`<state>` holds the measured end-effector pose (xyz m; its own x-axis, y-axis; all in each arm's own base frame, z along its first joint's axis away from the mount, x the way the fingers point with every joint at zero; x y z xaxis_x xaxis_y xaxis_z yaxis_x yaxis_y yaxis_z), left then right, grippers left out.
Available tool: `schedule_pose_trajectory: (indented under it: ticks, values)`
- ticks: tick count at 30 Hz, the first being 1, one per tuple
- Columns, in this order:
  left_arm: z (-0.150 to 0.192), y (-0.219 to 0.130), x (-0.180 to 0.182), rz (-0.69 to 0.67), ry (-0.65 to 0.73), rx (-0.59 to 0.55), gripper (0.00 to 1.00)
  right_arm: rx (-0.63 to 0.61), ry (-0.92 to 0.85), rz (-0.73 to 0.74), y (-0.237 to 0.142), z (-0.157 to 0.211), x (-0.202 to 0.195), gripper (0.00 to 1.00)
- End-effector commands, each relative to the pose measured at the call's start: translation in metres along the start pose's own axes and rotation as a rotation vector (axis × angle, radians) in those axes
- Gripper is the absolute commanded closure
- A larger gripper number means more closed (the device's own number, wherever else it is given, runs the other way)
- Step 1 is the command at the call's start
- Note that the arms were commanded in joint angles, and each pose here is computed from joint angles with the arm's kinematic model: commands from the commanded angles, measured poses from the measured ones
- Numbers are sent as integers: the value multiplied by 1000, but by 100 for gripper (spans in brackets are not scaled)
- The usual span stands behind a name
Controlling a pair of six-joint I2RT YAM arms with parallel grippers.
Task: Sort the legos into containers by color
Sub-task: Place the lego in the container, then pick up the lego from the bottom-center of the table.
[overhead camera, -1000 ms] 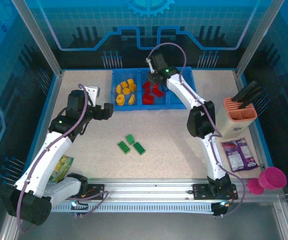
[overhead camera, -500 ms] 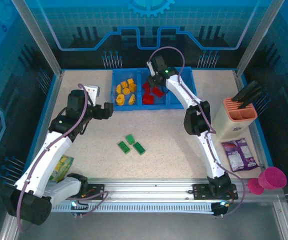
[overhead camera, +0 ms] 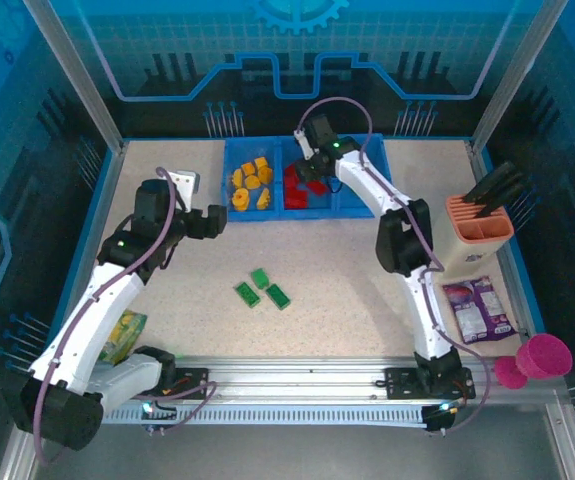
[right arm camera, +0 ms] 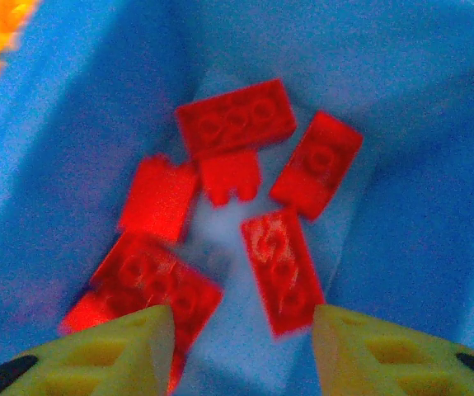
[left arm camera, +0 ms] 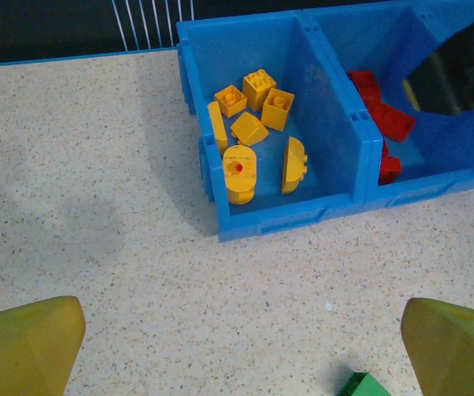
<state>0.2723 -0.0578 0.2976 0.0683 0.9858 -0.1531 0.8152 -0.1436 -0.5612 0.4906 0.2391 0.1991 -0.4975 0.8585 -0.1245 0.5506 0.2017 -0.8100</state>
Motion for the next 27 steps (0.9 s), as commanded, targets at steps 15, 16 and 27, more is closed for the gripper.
schedule_pose_trajectory:
  ticks: [15,16,27]
  values:
    - [-5,-10,-4,64,-9,-44,1,134,-101,-188,-108,142,190,32]
    - [-6,-10,-4,66,-11,-44,1,148,-110,-188,-105,146,193,32]
    - [-6,-12,-3,56,-4,-48,1,273,-186,-222,-77,172,222,24]
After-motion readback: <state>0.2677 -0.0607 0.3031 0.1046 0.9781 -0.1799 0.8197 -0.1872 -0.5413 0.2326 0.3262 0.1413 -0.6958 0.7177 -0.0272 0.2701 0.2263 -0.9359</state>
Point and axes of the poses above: each hand's point on the last joint's axis, 136 mm out from that joint toward the fingers, its own y axis out along the fingers, its own x axis along the line the jaws close on, z = x × y, the point moved 7 cm from there along -y, back along the fingers, and after that the axes turned 6 degrees about -y, right-handed, at the moved point
